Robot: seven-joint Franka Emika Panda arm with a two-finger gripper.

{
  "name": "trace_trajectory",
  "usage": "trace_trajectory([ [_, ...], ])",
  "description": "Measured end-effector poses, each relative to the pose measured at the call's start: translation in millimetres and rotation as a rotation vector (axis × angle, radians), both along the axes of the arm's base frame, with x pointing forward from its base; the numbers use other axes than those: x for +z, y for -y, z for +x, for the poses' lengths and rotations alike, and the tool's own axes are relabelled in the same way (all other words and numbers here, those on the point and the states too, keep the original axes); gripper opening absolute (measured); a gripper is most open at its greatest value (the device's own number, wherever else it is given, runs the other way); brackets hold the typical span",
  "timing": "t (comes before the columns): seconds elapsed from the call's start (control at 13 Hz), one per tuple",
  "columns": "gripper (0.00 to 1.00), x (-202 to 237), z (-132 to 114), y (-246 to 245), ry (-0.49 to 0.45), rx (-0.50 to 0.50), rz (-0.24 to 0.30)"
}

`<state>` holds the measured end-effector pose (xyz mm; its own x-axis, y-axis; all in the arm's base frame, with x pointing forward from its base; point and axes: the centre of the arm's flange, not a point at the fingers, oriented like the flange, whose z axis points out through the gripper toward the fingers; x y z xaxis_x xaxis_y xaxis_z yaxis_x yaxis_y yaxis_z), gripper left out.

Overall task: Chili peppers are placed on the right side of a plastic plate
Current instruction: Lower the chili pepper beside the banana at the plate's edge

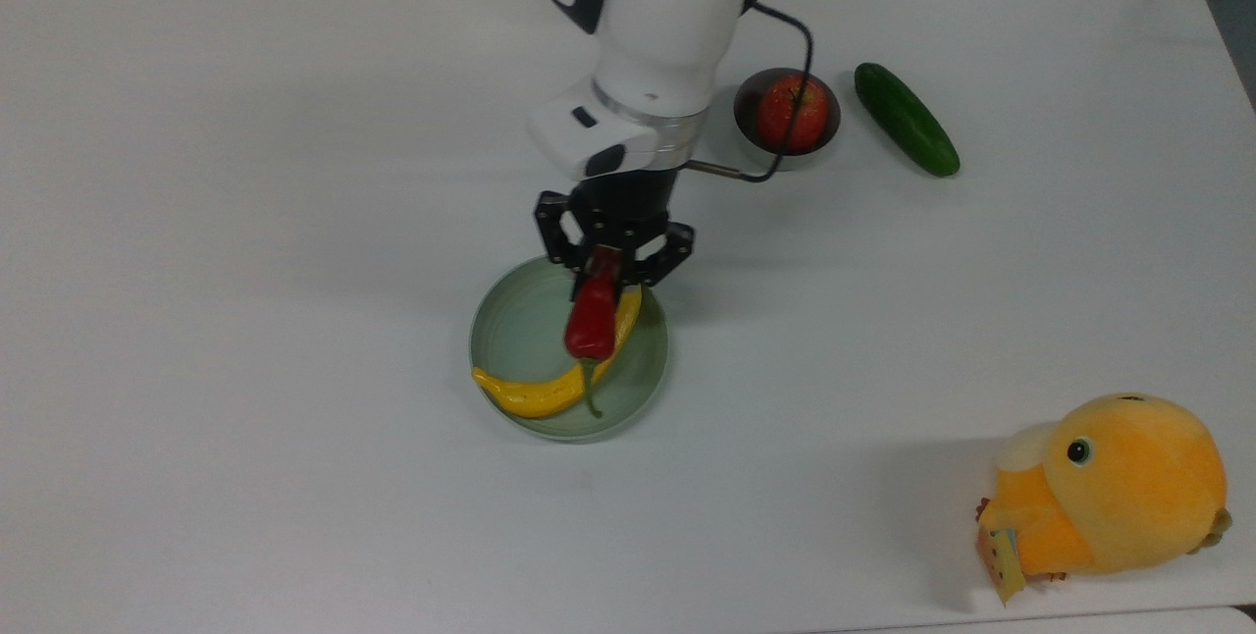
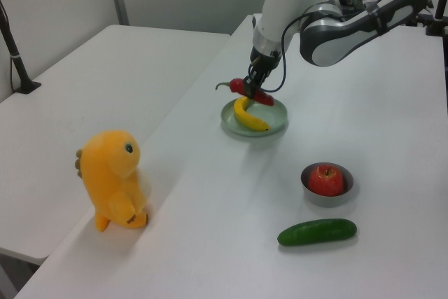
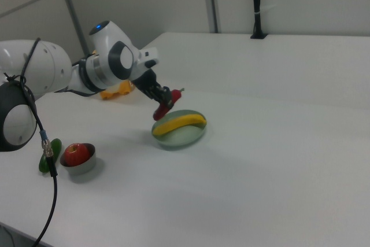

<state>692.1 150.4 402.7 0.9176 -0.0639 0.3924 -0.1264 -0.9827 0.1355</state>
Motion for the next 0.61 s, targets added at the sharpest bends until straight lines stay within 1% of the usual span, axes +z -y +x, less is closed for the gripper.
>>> trace_trajectory([
  [0.15, 0.33, -3.0, 6.6, 38.2, -0.018, 0.022, -0.055],
  [0.38, 0.33, -7.9, 11.5, 86.0, -0.046, 0.028, -0.104],
  [0.61, 0.33, -19.6, 12.5, 109.9, -0.074, 0.023, -0.123],
])
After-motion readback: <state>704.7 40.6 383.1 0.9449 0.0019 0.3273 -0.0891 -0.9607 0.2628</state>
